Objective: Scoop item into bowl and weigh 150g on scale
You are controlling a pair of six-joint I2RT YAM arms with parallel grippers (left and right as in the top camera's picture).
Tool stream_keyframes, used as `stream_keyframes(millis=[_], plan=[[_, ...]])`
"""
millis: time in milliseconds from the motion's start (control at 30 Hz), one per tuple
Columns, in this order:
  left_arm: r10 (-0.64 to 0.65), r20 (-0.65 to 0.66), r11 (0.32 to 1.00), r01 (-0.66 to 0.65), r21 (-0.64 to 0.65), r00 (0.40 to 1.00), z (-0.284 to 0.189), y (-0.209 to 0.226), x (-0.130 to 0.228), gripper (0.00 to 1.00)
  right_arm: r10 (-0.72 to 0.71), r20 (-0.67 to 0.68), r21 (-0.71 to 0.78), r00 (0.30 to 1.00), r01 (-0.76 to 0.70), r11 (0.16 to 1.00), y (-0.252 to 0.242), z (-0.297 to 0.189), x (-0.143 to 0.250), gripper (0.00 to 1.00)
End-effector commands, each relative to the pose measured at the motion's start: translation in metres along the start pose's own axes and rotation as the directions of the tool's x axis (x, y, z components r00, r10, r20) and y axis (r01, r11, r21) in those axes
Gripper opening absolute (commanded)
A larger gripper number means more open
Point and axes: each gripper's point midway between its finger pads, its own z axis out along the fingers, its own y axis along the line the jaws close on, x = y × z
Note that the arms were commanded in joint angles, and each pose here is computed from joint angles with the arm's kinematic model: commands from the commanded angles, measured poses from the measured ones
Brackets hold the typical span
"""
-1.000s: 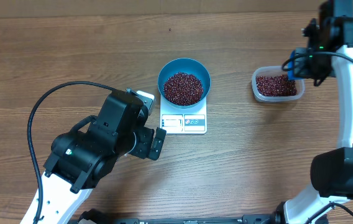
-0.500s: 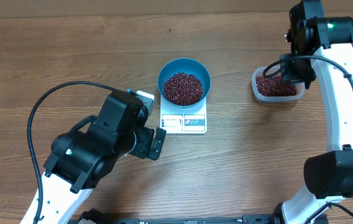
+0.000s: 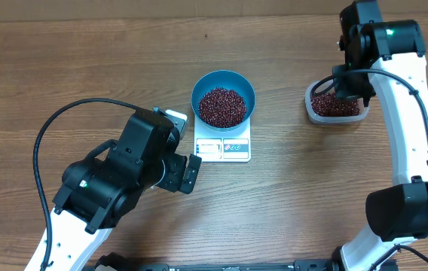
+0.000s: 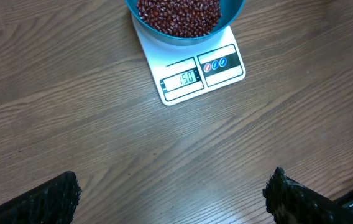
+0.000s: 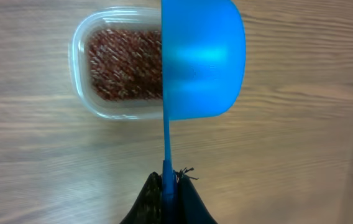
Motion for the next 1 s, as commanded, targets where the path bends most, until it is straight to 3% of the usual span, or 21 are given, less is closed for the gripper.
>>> stream_keyframes(millis=[0, 167, 300, 400, 467, 533, 667, 833, 967], plan=[[-0.019, 0.02, 1.0, 0.018, 0.002, 1.0, -0.004, 0.0, -0.007, 0.99, 0.104, 0.077, -0.207, 0.992, -0.086, 0.974, 0.004, -0.018, -0.011, 0.04], [-0.019, 0.02, 1.0, 0.018, 0.002, 1.0, -0.004, 0.0, -0.007, 0.99, 0.137, 0.161, -0.626, 0.977, -0.006, 0.779, 0.054, -0.05, -0.035, 0.04], [-0.019, 0.02, 1.0, 0.018, 0.002, 1.0, -0.004, 0.0, -0.007, 0.99, 0.128, 0.159, -0.679, 0.979, 0.014, 0.734, 0.063, -0.059, -0.032, 0.04], [-0.019, 0.02, 1.0, 0.018, 0.002, 1.0, -0.004, 0.0, -0.007, 0.99, 0.089, 0.207, -0.76, 0.974, 0.102, 0.642, 0.081, -0.077, -0.031, 0.04], [-0.019, 0.02, 1.0, 0.018, 0.002, 1.0, -0.004, 0.0, -0.007, 0.99, 0.082, 0.224, -0.758, 0.971, 0.12, 0.64, 0.084, -0.079, -0.033, 0.04], [-0.019, 0.02, 1.0, 0.018, 0.002, 1.0, -0.004, 0.0, -0.007, 0.99, 0.118, 0.199, -0.716, 0.973, 0.062, 0.695, 0.077, -0.07, -0.038, 0.04], [-0.019, 0.02, 1.0, 0.018, 0.002, 1.0, -0.004, 0.0, -0.007, 1.0, 0.309, 0.106, -0.575, 0.945, -0.195, 0.795, 0.034, -0.048, -0.042, 0.04], [-0.019, 0.02, 1.0, 0.018, 0.002, 1.0, -0.004, 0.0, -0.007, 0.99, 0.512, 0.061, -0.568, 0.857, -0.392, 0.723, -0.05, -0.049, -0.02, 0.04], [-0.019, 0.02, 1.0, 0.018, 0.002, 1.0, -0.004, 0.0, -0.007, 0.99, 0.545, 0.013, -0.672, 0.838, -0.396, 0.626, -0.069, -0.048, -0.004, 0.04]])
